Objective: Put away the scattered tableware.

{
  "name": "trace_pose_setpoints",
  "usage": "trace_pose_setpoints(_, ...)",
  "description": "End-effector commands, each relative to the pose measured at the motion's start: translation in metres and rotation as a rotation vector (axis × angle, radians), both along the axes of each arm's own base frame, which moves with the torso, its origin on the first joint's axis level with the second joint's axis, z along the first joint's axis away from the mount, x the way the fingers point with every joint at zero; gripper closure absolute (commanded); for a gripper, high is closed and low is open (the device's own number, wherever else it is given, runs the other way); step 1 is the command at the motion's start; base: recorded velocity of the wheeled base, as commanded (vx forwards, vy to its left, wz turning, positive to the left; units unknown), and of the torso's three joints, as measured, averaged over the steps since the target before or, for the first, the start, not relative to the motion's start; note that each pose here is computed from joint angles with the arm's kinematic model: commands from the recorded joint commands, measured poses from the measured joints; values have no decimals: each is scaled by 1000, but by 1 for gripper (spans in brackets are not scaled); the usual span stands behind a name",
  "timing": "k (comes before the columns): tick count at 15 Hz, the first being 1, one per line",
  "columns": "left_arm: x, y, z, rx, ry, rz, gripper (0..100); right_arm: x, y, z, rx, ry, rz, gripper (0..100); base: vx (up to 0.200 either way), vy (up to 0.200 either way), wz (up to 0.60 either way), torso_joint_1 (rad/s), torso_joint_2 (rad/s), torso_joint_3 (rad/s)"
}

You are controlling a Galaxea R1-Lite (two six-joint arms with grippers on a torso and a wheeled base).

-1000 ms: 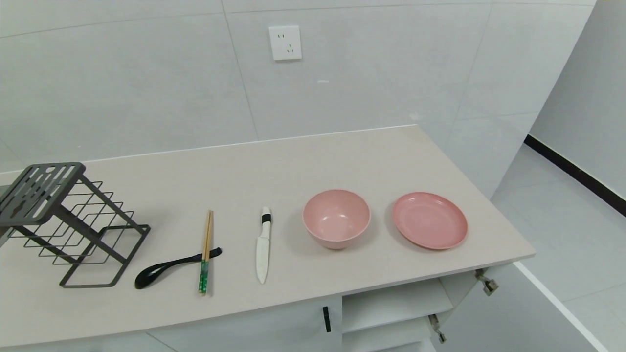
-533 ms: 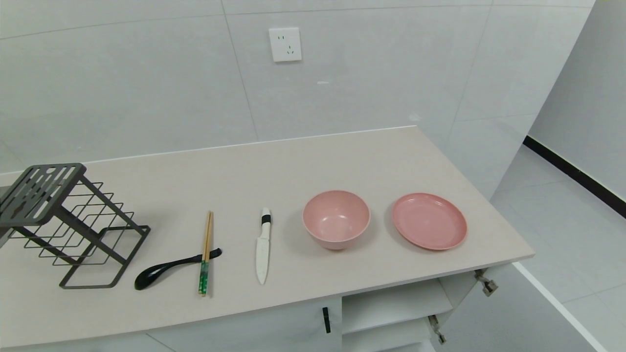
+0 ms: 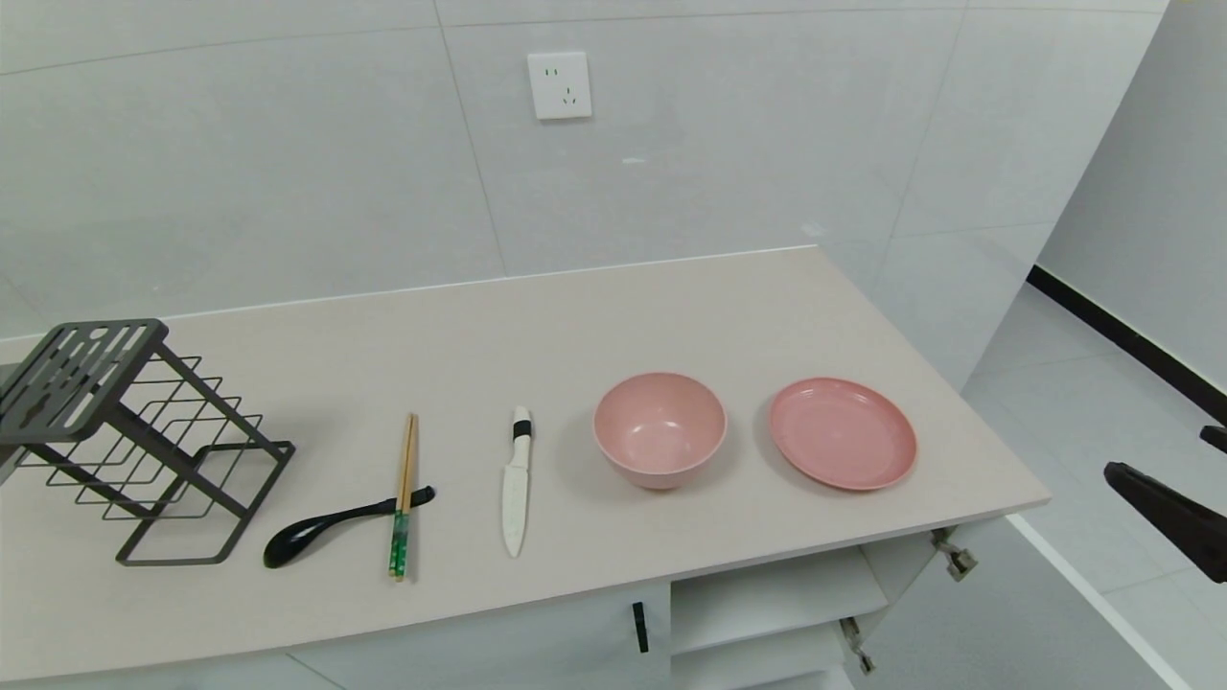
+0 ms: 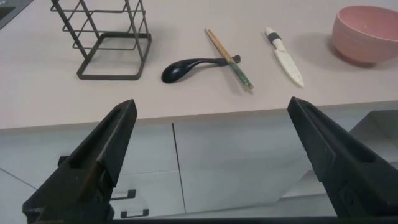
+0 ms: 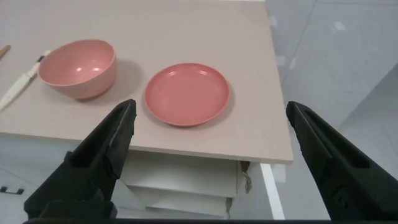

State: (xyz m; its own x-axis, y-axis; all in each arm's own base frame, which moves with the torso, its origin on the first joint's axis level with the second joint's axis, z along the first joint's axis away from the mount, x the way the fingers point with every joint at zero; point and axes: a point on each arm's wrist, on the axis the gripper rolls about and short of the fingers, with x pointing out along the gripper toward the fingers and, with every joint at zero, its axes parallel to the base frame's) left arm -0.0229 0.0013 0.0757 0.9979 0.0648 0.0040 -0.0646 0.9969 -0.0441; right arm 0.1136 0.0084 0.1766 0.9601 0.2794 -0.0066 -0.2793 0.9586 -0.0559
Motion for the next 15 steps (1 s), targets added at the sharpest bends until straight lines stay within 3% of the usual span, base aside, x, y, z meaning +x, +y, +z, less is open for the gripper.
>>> trace_pose_setpoints(1, 0, 0, 0, -1, 1, 1, 0, 22, 1, -28, -11, 160, 12, 0, 0, 0, 0, 0, 0, 0)
trace_pose_setpoints(7, 0, 0, 0, -2, 1, 1, 0, 31, 1, -30, -12, 171, 14, 0, 0, 0, 0, 0, 0, 0)
trace_pose_setpoints(15, 0, 0, 0, -2, 1, 1, 0, 89, 12, -34, -22, 227, 87, 0, 0, 0, 0, 0, 0, 0)
